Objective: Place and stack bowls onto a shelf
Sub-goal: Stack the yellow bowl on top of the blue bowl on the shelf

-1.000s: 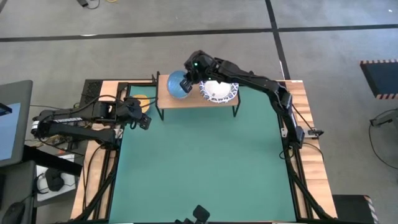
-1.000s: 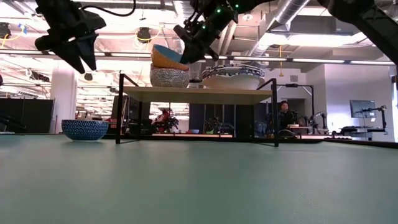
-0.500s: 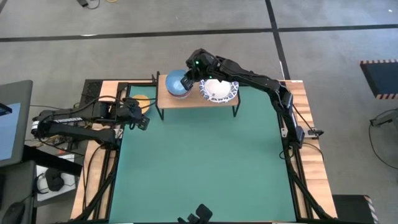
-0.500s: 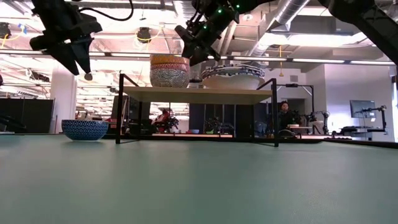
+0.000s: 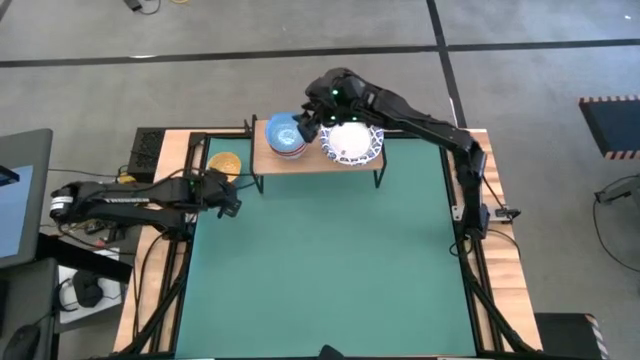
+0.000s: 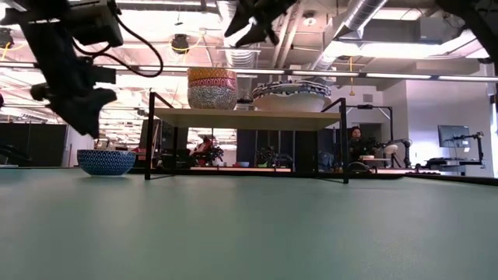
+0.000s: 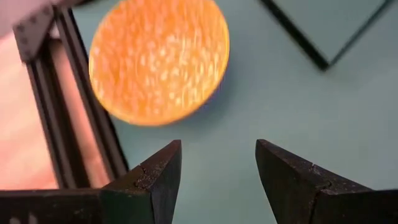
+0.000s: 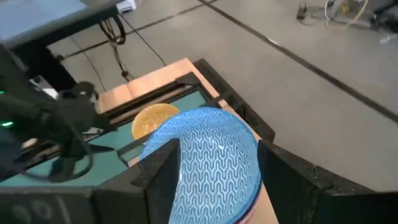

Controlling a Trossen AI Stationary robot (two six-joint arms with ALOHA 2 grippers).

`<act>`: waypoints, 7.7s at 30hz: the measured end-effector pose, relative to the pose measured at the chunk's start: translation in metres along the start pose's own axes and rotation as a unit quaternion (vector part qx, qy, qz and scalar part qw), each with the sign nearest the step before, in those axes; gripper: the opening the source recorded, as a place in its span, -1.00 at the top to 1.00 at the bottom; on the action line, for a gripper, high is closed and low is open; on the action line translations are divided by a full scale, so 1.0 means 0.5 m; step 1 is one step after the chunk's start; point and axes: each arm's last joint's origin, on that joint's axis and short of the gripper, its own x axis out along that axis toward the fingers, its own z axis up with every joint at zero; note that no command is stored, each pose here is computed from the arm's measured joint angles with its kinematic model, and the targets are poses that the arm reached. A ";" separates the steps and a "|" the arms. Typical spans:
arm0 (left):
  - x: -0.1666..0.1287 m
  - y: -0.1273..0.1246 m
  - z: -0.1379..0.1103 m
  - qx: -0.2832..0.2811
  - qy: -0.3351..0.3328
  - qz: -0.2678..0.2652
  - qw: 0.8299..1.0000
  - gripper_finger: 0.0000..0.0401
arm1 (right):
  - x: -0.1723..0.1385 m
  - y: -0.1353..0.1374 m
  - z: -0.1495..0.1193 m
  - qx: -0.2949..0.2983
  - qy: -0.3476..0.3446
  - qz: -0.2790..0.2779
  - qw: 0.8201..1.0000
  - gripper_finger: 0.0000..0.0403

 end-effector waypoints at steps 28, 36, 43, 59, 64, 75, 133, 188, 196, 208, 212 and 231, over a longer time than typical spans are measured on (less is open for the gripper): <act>0.103 0.005 -0.017 0.098 -0.021 -0.002 0.995 0.79 | -0.089 -0.003 0.030 -0.082 -0.017 0.000 0.997 -0.16; 0.102 -0.003 -0.013 0.106 0.001 -0.081 0.991 0.99 | -0.089 -0.004 0.028 -0.072 -0.010 0.024 0.997 -0.16; 0.064 -0.015 0.026 0.101 0.000 -0.123 0.987 1.00 | -0.110 0.015 0.034 -0.041 -0.018 0.055 0.997 -0.16; -0.112 -0.028 0.098 0.289 0.003 -0.214 0.933 1.00 | -0.147 0.063 0.029 -0.018 -0.002 0.095 0.995 -0.16; -0.106 -0.037 0.087 0.298 0.002 -0.197 0.934 1.00 | -0.151 0.090 0.020 -0.010 0.011 0.110 0.994 -0.16; -0.030 -0.063 0.051 0.249 0.074 -0.109 0.959 0.55 | -0.172 0.146 -0.011 -0.018 0.051 0.073 0.996 -0.16; 0.133 -0.005 0.087 0.136 0.111 -0.067 0.982 0.37 | -0.188 -0.060 0.021 -0.094 0.066 -0.047 0.992 -0.16; 0.103 0.054 0.163 0.040 0.128 -0.022 0.991 0.71 | -0.189 -0.062 0.017 -0.103 0.076 -0.038 0.991 -0.16; 0.125 0.084 0.163 0.048 0.121 -0.010 0.992 0.17 | -0.189 -0.062 0.015 -0.103 0.083 -0.037 0.991 -0.16; 0.198 0.078 0.140 0.075 0.167 -0.016 0.983 0.17 | -0.190 -0.063 0.012 -0.103 0.090 -0.037 0.990 -0.16; 0.210 0.076 0.138 0.083 0.176 -0.008 0.981 0.36 | -0.190 -0.063 0.010 -0.100 0.095 -0.038 0.990 -0.16; 0.153 0.049 0.124 -0.052 0.177 -0.027 0.982 0.98 | -0.191 -0.049 -0.001 -0.104 0.119 -0.029 0.987 -0.16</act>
